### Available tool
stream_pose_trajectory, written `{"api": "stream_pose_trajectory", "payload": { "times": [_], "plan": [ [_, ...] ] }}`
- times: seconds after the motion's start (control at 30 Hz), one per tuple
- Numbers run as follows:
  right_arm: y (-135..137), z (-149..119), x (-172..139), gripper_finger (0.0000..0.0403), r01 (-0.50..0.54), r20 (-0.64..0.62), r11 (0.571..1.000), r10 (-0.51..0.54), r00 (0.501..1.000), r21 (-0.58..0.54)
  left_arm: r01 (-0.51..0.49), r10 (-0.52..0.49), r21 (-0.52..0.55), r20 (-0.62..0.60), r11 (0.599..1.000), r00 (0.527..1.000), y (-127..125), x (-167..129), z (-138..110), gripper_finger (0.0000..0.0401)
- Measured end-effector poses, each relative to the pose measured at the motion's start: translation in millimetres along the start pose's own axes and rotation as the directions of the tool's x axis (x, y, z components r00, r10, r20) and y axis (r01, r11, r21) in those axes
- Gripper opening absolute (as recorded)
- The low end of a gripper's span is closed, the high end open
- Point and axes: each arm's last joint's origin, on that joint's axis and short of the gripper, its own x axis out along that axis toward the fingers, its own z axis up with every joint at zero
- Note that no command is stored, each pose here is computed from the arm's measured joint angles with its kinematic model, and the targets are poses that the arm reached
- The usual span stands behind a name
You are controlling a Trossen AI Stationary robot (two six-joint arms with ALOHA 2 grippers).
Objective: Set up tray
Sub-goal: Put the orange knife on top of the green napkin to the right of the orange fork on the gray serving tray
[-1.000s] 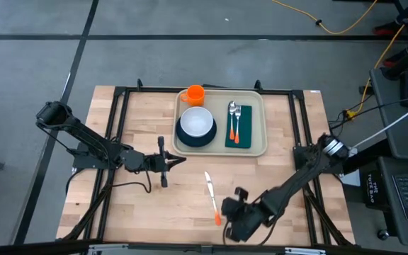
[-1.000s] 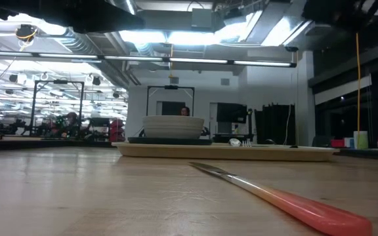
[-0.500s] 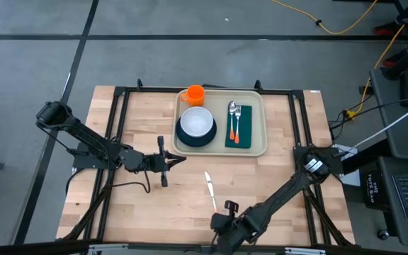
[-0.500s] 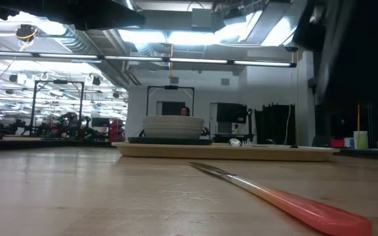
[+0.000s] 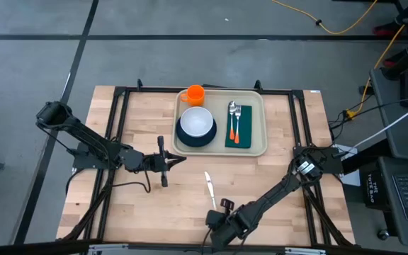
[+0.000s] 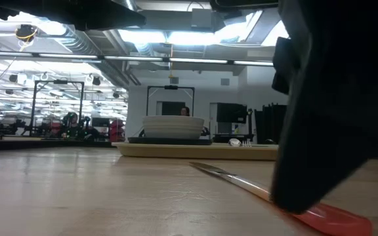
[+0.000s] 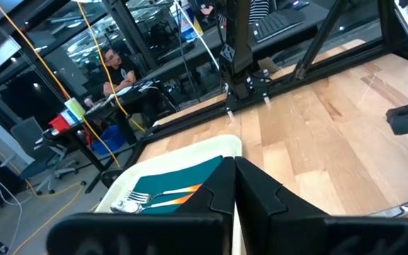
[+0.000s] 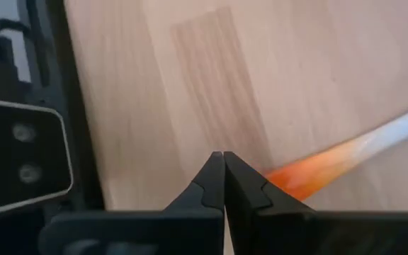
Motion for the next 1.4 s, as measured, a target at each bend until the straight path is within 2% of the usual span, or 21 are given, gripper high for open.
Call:
{"api": "stream_pose_trajectory", "payload": {
  "times": [0.1, 0.37, 0.73, 0.97, 1.1, 1.27, 1.4],
  "plan": [
    [-1.9, 1.1, 0.5, 0.0000, -0.006, -0.023, 1.000, 0.006, 1.000, 0.009, 0.000, 0.000, 0.000, 0.000, 1.000, 1.000, 0.0, 0.0, 0.0, 0.0006],
    [-10.8, -6.4, -0.8, 0.0000, 0.078, -0.119, 0.995, -0.072, 0.990, 0.054, 0.000, 0.000, 0.000, 0.000, 1.000, 1.000, 0.0, 0.0, 0.0, 0.0001],
    [-10.8, -4.7, -5.3, 0.0002, 0.074, -0.103, 0.997, -0.075, 0.992, -0.018, 0.000, 0.000, 0.000, 0.000, 1.000, 1.000, 0.0, 0.0, 0.0, 0.0001],
    [-23.3, -0.8, -40.5, 0.0003, 0.192, -0.104, 0.979, -0.198, 0.975, -0.064, 0.009, -0.009, -0.001, 0.003, 1.000, 1.000, -0.3, 0.0, 0.1, 0.0005],
    [-32.1, 1.7, -67.3, 0.0002, 0.251, -0.110, 0.963, -0.261, 0.959, -0.096, 0.051, -0.050, -0.031, 0.018, 0.998, 0.999, -1.5, 0.0, 0.5, 0.0002],
    [-34.7, 7.2, -84.7, 0.0002, 0.228, -0.087, 0.953, -0.249, 0.965, -0.198, 0.134, -0.133, -0.032, 0.049, 0.990, 0.990, -3.8, -0.3, 1.5, 0.0003],
    [-42.1, 17.4, -105.3, 0.0002, 0.211, -0.062, 0.943, -0.233, 0.970, -0.256, 0.098, -0.095, -0.072, 0.035, 0.993, 0.995, -2.8, -0.2, 1.1, 0.0001]
  ]
}}
